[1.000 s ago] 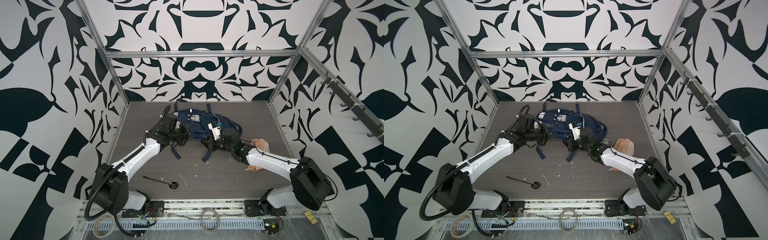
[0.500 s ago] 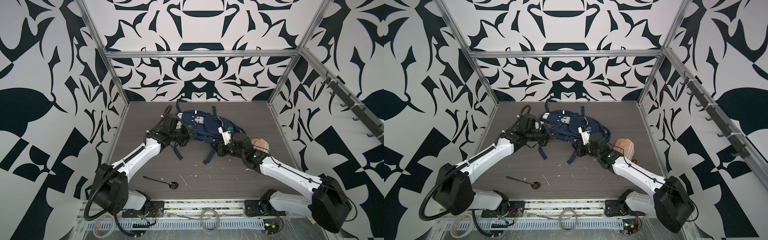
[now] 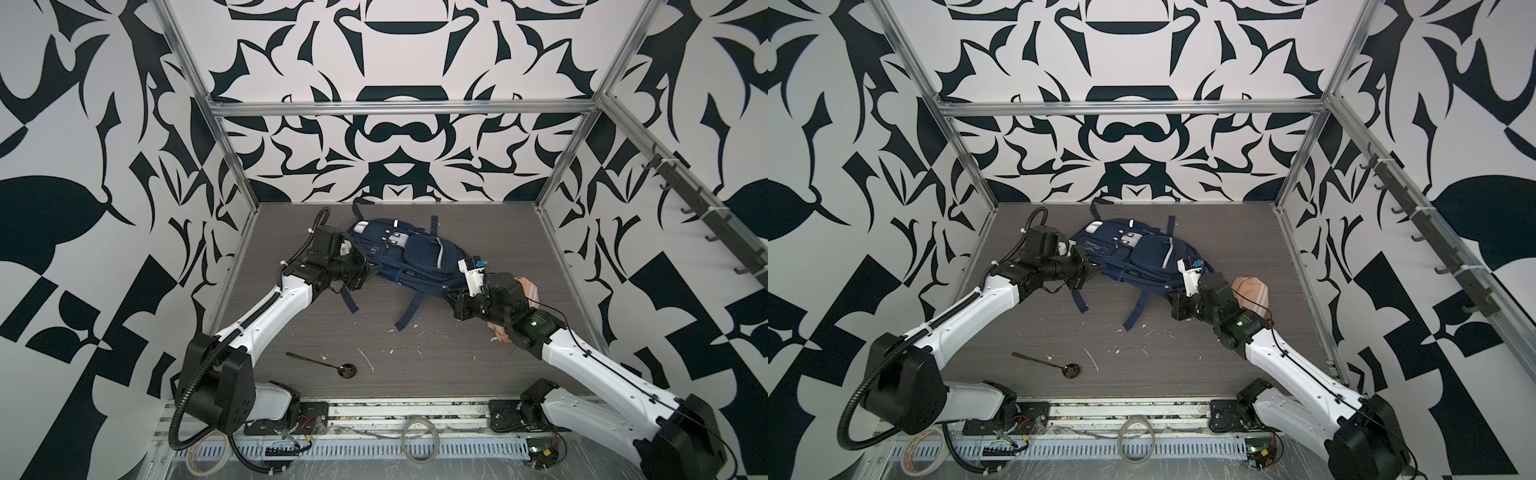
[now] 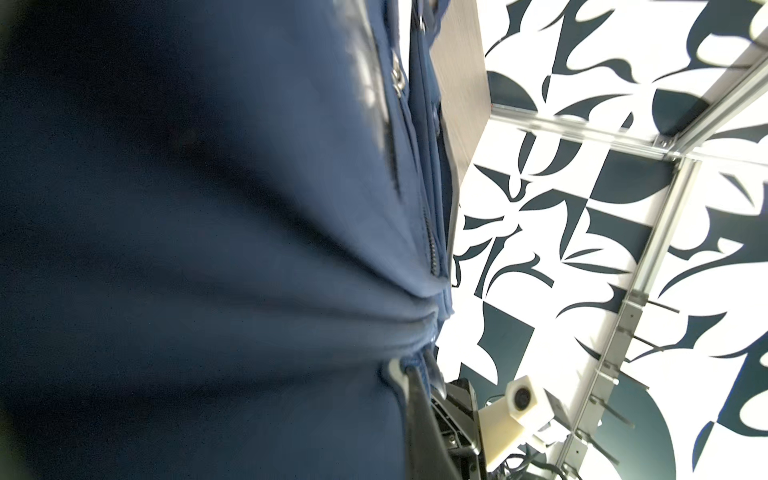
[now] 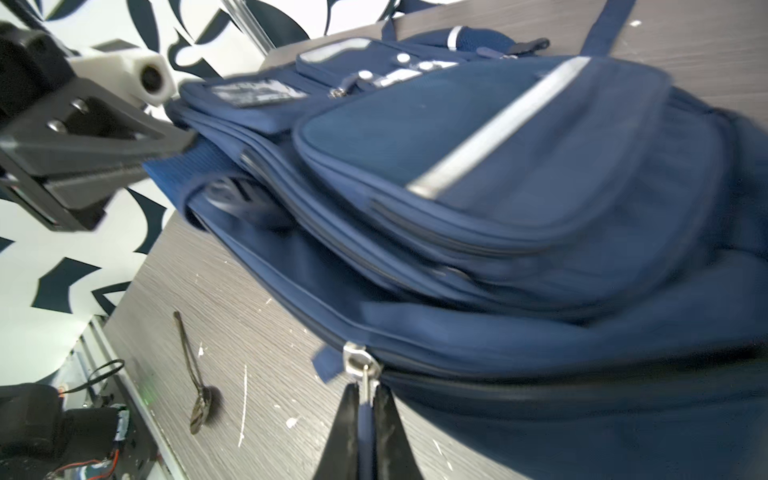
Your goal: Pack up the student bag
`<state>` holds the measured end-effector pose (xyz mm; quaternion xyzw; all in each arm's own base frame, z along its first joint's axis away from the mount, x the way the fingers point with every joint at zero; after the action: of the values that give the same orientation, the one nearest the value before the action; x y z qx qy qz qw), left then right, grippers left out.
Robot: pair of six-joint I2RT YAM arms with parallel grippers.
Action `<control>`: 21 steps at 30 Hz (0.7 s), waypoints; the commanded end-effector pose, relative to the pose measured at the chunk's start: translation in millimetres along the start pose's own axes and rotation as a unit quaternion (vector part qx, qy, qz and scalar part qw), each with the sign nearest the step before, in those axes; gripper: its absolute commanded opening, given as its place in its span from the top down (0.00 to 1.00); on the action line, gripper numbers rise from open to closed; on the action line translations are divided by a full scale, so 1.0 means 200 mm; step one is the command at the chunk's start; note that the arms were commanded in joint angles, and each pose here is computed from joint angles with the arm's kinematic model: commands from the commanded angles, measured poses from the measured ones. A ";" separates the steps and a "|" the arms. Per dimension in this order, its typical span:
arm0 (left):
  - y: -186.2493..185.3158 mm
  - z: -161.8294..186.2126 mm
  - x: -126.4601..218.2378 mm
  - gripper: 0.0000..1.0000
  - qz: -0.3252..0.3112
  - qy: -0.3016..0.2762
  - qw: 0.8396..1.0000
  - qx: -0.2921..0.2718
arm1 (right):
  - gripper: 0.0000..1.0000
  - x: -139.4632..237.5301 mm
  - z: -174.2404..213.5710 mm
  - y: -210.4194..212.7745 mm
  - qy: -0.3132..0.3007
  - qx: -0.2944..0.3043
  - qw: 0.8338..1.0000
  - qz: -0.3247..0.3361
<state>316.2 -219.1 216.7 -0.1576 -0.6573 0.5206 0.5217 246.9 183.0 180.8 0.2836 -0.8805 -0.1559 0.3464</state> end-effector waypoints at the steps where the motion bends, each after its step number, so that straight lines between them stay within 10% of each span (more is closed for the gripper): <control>1: -0.04 -0.17 0.14 1.00 0.024 -0.073 0.997 -0.028 | 1.00 0.07 -0.01 -0.11 -0.004 0.002 0.998 0.055; 17: 0.21 -0.60 0.31 1.00 -0.058 -0.140 0.982 -0.109 | 1.00 0.08 -0.04 -0.10 0.051 0.063 0.996 0.048; 21: 0.18 -0.51 0.30 0.03 -0.101 -0.103 0.977 -0.159 | 1.00 0.03 -0.06 0.06 0.070 0.105 0.992 0.005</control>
<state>354.5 -121.4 185.4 -0.1202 -0.7309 0.4391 0.5085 242.6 177.4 171.4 0.3049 -0.8592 -0.0689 0.4050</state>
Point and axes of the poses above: each gripper's point midway between its finger pads, its own x axis back along the fingers, its own y axis along the line the jaws close on, z = x × y, the point moved 2 cm from there along x, back along the fingers, and after that the axes turned 1 degree about -x, right-handed, at the moved point
